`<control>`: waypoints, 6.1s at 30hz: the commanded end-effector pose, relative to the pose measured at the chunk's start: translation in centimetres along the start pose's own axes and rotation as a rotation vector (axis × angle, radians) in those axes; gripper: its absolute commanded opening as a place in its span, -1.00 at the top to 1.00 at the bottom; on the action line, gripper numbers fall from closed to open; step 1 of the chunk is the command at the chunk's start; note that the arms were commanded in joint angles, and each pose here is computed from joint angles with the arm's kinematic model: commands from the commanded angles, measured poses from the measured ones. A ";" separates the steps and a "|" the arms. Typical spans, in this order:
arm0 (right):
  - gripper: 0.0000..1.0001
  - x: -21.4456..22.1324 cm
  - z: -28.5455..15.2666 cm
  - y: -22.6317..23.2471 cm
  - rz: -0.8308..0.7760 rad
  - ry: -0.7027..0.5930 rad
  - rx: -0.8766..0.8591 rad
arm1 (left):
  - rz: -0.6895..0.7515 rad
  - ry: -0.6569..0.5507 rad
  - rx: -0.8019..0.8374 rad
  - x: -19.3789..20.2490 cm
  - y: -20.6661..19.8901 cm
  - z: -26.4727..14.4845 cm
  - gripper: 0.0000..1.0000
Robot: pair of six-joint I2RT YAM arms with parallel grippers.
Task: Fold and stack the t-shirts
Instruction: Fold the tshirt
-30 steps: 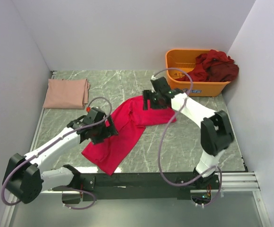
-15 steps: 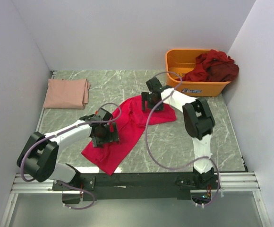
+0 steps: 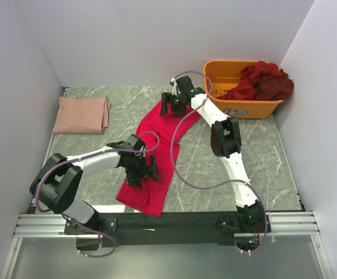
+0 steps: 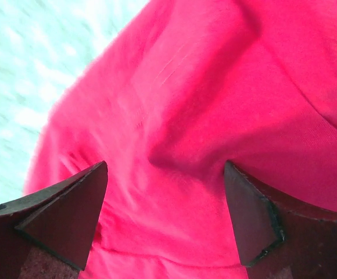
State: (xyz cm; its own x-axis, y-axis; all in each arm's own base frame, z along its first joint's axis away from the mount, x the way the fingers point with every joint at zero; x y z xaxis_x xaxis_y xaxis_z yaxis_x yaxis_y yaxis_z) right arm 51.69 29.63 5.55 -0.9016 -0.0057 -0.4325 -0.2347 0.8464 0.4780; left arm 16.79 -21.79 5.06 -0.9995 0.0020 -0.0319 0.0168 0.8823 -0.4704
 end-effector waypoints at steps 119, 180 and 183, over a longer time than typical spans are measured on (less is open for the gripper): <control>0.82 10.7 -10.7 3.4 0.135 -0.210 0.256 | -0.196 -0.704 -0.162 -27.3 -1.4 -8.2 0.66; 1.00 30.0 -22.2 13.9 -0.137 0.026 -0.115 | -0.454 -0.935 -0.179 -4.8 6.3 -16.1 0.99; 1.00 27.2 -23.3 13.8 -0.128 -0.028 -0.063 | -0.406 -1.014 -0.173 -7.6 3.9 -19.4 0.99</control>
State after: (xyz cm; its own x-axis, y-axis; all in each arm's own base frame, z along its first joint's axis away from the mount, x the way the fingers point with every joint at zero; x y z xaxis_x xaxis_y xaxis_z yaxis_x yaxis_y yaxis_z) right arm 13.80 30.05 16.08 -0.8671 -0.1263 -0.4819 -0.3966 0.7603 0.5144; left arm 20.85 -9.63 15.37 -0.5551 -0.6253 -0.5485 -0.4198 0.7799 -0.4643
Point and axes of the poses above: each gripper's point midway between its finger pads, its own z axis out along the fingers, its own y axis along the line the jaws close on, x = y × z, the point moved 2 cm from there along -z, back along the fingers, and after that the axes turned 6 degrees about z, right-handed, at the moved point
